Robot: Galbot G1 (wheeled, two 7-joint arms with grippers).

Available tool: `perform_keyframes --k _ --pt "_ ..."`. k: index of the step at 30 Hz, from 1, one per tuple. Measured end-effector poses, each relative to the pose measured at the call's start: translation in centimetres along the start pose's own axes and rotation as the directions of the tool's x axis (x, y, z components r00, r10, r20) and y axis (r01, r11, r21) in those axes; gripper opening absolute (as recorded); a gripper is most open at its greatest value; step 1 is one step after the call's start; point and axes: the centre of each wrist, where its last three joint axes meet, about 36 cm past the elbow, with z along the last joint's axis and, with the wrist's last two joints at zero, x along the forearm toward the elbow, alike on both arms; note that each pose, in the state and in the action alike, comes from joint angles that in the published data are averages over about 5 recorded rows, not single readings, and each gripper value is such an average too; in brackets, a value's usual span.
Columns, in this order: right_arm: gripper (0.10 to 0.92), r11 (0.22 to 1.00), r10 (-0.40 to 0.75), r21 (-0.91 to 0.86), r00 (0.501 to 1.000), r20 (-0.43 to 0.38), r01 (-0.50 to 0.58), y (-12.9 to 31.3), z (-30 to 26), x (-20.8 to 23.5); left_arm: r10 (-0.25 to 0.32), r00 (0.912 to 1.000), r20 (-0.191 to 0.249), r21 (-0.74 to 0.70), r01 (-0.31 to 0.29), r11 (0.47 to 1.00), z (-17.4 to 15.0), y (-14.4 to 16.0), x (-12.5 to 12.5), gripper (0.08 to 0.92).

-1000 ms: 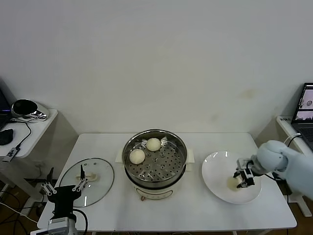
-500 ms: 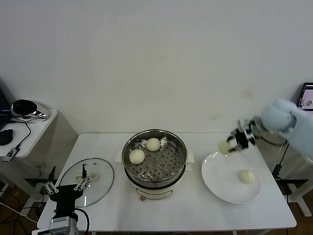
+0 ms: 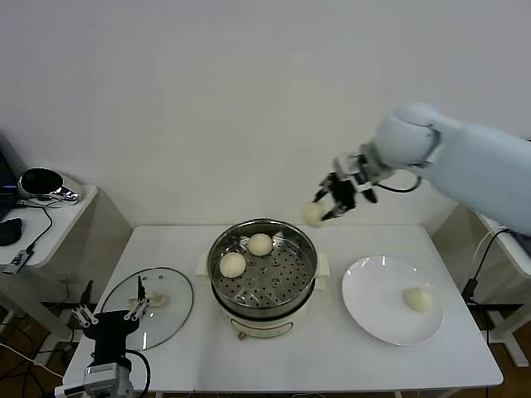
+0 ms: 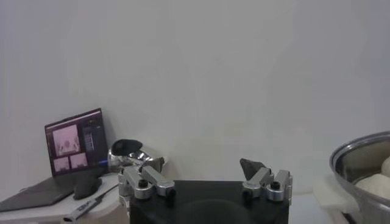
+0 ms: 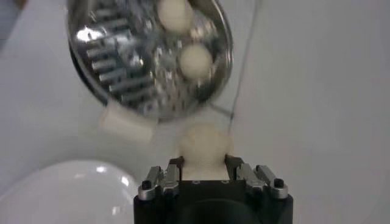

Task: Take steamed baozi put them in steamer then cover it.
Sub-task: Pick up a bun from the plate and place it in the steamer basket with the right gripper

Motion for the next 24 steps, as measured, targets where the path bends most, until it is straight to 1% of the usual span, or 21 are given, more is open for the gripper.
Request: perform_keyframes --k 4,9,16,24 --pt "0.467 0.989 -0.06 0.138 0.998 0.027 0.056 -0.9 -3.2 -2.3 -0.012 0.9999 0.002 0.0 0.012 1.0 -0.1 0.2 0.0 0.823" --pt "0.467 0.943 -0.117 0.318 0.993 0.029 0.102 -1.4 -6.3 -5.3 -0.024 0.9997 0.004 0.005 0.024 1.0 -0.2 0.4 0.0 0.823" --pt "0.467 0.831 -0.165 0.542 0.986 0.024 0.126 -1.0 -9.4 -8.9 -0.04 0.9992 0.006 0.014 0.04 0.999 -0.4 0.4 -0.1 0.823" --pt "0.467 0.698 -0.209 0.704 0.978 0.025 0.131 0.1 -11.3 -11.7 -0.048 0.9988 0.008 0.014 0.048 0.999 -0.4 0.5 -0.2 0.823"
